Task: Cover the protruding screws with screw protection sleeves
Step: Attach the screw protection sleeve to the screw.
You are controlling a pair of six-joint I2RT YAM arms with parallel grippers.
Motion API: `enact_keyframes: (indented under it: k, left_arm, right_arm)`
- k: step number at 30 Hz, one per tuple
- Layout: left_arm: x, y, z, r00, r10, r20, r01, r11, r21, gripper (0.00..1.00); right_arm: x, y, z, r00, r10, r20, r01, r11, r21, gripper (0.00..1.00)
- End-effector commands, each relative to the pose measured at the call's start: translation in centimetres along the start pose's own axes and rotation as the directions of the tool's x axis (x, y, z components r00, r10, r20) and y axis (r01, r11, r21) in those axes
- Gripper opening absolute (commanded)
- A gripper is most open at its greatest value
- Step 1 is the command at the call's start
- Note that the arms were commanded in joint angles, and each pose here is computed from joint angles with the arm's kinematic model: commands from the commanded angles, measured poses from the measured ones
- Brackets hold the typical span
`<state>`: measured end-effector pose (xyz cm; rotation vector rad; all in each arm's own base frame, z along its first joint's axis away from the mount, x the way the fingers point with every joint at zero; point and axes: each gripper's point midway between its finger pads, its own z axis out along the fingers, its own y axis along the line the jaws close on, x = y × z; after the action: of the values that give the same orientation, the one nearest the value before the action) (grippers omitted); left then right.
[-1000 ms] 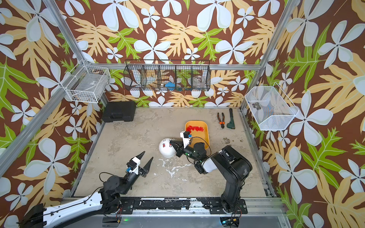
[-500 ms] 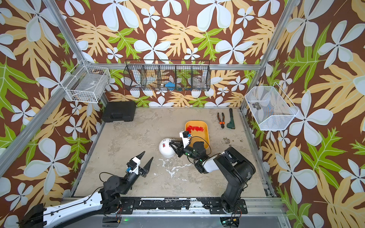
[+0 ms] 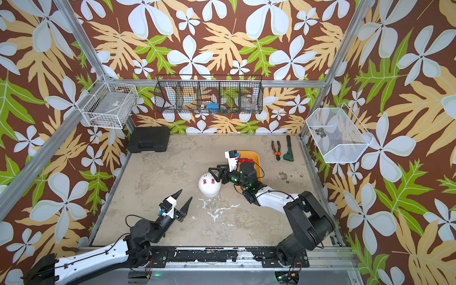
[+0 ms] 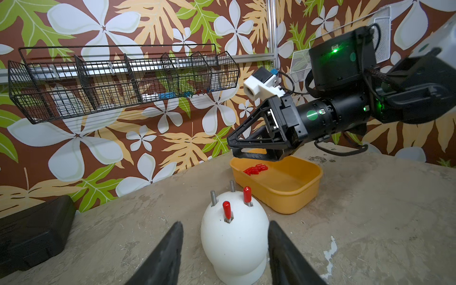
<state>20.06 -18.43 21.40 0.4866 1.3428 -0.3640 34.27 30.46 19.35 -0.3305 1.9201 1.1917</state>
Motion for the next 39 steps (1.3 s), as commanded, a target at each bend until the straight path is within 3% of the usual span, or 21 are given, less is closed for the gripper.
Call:
enact_keyframes:
  k: [1,6,16,24,30,34,39]
  left_arm:
    - [1.8,-0.1,-0.6,1.000,0.009,-0.023,-0.009,1.000,0.005,0.56]
    - [1.9,-0.1,-0.5,1.000,0.006,-0.029,-0.006,1.000,0.005,0.58]
    - [2.1,-0.1,-0.4,0.999,-0.003,-0.039,0.003,1.000,0.001,0.59]
    - [3.1,-0.5,0.9,0.989,-0.107,-0.098,0.105,0.994,-0.025,0.60]
    - [4.9,-2.3,2.0,0.973,-0.177,-0.151,0.181,0.983,0.013,0.57]
    - [6.7,-3.0,2.9,0.968,-0.145,-0.203,0.150,0.989,0.010,0.61]
    - [8.2,-3.1,4.9,0.969,-0.114,-0.220,0.106,0.993,-0.046,0.77]
  right_arm:
    - [3.8,-1.4,-0.8,0.970,0.152,-0.189,-0.136,0.986,0.099,0.71]
    - [3.5,-1.6,-1.2,0.959,0.167,-0.229,-0.136,0.980,0.147,0.70]
    - [6.5,-4.4,0.6,0.922,0.226,-0.315,-0.180,0.969,0.170,0.58]
    - [6.5,-3.7,0.0,0.915,0.269,-0.301,-0.231,0.960,0.156,0.59]
    - [3.9,-1.4,-0.6,0.944,0.240,-0.224,-0.228,0.970,0.080,0.66]
    - [2.1,0.1,-0.9,0.961,0.197,-0.195,-0.195,0.980,0.031,0.70]
    - [1.8,-0.3,-1.1,0.970,0.176,-0.166,-0.170,0.984,0.045,0.72]
